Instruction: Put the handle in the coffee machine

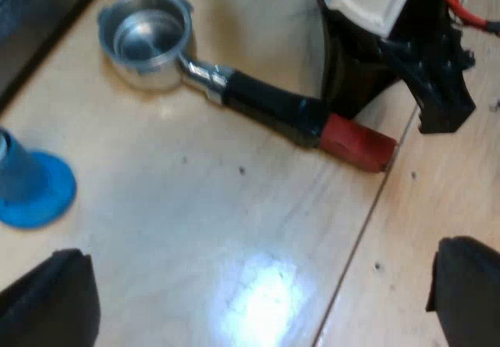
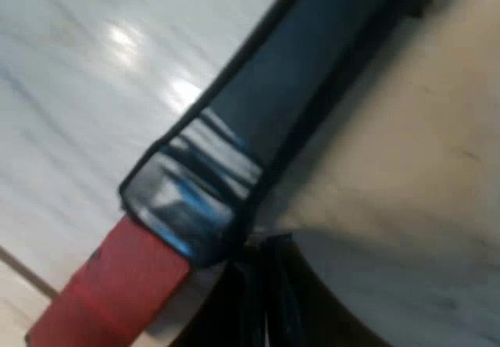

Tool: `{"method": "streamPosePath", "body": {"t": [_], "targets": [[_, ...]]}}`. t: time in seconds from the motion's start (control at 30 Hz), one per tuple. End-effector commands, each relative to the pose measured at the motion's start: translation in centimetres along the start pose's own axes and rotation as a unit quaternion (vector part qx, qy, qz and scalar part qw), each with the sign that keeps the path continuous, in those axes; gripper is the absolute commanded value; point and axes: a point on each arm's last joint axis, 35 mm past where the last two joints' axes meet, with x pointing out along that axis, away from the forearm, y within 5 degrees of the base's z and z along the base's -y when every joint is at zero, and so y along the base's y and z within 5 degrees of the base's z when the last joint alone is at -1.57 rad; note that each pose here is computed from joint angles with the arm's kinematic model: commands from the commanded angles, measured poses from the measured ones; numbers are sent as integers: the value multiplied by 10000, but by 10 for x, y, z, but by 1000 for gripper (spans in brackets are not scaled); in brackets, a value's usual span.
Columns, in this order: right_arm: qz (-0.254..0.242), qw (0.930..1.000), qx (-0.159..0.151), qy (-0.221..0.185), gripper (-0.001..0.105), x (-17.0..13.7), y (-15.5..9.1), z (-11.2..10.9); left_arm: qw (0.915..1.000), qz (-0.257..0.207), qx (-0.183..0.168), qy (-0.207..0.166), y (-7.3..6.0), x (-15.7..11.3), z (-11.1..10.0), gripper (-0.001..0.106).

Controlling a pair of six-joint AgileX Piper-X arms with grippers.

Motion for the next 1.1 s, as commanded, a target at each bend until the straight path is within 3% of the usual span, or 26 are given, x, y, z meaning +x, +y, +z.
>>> {"method": "streamPosePath", "body": {"t": [0.03, 0.27, 0.5, 0.67, 0.97, 1.1], "targets": [[187, 9996, 127, -177, 0, 1, 3, 4, 9999, 43, 9, -107, -1, -4, 0, 88], [427, 9952, 535, -707, 0, 4, 9, 17, 9998, 41, 33, -181, -2, -7, 1, 88], [745, 9885, 924, -931, 0, 20, 13, 35, 9988, 35, 124, -469, -7, -22, 12, 88], [787, 9870, 932, -1043, 0, 29, 17, 56, 9987, 48, 130, -490, -9, -28, 14, 88], [756, 9818, 915, -1479, 0, 29, 24, 93, 9970, 689, 91, -345, -5, -28, 11, 88], [472, 9859, 944, -1299, 0, 23, 24, 96, 9970, 687, 93, -351, -5, -29, 11, 88]]}}
